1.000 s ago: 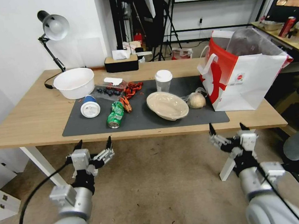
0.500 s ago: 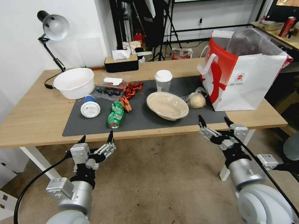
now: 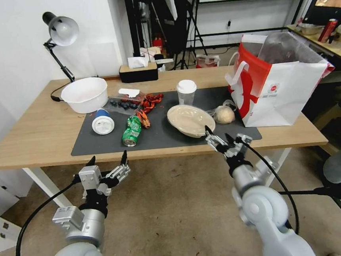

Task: Pick up the trash from the table and place it into the takeout bag.

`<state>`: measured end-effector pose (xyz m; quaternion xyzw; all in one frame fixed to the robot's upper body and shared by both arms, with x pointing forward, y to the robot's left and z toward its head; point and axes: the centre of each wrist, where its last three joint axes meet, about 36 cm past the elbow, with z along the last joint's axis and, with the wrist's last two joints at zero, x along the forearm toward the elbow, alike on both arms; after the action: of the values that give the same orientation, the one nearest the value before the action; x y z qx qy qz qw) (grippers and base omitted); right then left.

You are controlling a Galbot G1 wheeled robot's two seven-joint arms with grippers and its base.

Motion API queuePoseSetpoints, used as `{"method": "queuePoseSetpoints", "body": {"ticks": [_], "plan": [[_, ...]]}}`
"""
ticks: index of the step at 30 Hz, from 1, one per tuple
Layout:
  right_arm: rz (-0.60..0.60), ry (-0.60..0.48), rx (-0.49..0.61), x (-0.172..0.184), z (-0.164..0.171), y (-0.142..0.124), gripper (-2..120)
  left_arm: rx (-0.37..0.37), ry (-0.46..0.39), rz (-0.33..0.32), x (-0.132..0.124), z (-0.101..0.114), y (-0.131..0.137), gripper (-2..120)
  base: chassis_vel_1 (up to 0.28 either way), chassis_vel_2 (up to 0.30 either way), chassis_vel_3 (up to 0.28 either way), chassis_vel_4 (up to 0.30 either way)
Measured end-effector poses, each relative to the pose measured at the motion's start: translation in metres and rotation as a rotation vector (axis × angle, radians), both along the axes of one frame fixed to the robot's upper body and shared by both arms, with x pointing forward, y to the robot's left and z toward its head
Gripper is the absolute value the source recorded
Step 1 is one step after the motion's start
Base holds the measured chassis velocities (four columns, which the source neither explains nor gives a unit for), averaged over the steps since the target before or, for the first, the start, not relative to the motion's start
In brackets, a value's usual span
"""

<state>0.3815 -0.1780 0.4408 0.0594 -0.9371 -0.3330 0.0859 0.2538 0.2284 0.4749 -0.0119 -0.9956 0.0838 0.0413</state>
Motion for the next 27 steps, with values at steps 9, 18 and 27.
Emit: {"method": "queuePoseSetpoints", "body": {"ticks": [9, 18, 27], "plan": [[-0.006, 0.065, 0.050, 0.018, 0.000, 0.006, 86, 0.009, -0.002, 0.011, -0.001, -0.004, 0.001, 100, 0.000, 0.000, 0.000, 0.000], [-0.008, 0.078, 0.068, 0.021, -0.003, 0.007, 58, 0.015, 0.000, 0.012, 0.000, -0.009, -0.001, 100, 0.000, 0.000, 0.000, 0.000], [-0.022, 0.072, 0.069, 0.019, -0.002, 0.002, 29, 0.016, 0.001, 0.005, 0.001, -0.010, -0.001, 100, 0.000, 0.000, 0.000, 0.000]]}}
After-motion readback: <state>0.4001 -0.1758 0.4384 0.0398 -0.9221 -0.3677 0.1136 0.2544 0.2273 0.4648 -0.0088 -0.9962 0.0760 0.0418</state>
